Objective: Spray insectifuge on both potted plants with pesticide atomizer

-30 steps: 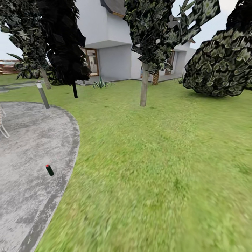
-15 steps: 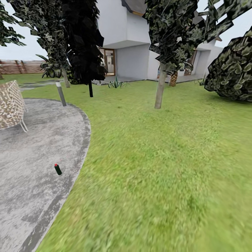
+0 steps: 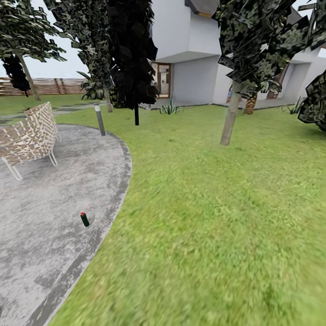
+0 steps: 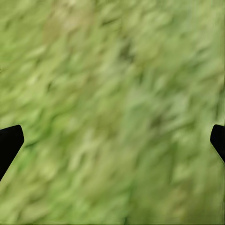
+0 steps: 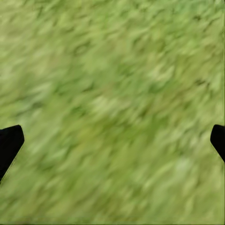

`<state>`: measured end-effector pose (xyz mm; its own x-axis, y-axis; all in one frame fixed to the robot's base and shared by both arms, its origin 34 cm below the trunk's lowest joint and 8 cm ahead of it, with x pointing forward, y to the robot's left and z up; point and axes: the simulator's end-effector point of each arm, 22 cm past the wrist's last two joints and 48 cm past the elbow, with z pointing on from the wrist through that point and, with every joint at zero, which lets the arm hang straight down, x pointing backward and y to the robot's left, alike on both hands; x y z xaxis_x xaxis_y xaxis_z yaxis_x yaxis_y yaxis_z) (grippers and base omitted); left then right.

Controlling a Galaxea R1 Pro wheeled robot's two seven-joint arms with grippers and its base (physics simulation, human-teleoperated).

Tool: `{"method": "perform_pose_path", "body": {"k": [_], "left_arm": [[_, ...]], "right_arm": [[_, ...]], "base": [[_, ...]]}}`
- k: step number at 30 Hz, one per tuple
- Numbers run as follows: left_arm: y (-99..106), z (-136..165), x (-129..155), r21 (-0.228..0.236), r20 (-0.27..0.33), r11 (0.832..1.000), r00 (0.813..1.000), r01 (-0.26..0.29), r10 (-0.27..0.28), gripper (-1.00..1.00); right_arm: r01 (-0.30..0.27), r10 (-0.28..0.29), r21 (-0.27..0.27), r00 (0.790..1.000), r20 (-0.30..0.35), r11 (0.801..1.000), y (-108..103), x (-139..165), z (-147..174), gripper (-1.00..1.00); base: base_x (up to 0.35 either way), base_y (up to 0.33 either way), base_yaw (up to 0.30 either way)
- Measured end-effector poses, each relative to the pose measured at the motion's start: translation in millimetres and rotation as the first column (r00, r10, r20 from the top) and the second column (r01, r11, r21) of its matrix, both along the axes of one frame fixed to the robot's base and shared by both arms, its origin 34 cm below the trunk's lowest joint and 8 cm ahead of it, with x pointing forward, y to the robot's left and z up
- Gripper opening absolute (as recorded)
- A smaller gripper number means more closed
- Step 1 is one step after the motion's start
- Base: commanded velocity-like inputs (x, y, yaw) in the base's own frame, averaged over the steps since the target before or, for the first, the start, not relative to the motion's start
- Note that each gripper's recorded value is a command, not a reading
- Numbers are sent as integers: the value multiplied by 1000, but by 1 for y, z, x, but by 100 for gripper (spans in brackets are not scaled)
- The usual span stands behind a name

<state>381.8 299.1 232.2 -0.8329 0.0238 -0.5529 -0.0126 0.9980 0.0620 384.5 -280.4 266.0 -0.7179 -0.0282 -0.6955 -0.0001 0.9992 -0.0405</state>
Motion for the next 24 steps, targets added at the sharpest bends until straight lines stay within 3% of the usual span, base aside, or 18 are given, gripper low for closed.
{"method": "perform_pose_path", "body": {"k": [6, 24], "left_arm": [[0, 0, 0, 0, 0, 1000, 1000, 0, 0, 100], [0, 0, 0, 0, 0, 1000, 1000, 0, 0, 100]], "right_arm": [[0, 0, 0, 1000, 0, 1000, 0, 0, 0, 100], [0, 0, 0, 1000, 0, 1000, 0, 0, 0, 100]], "base": [[281, -164, 223], [280, -165, 11]]}}
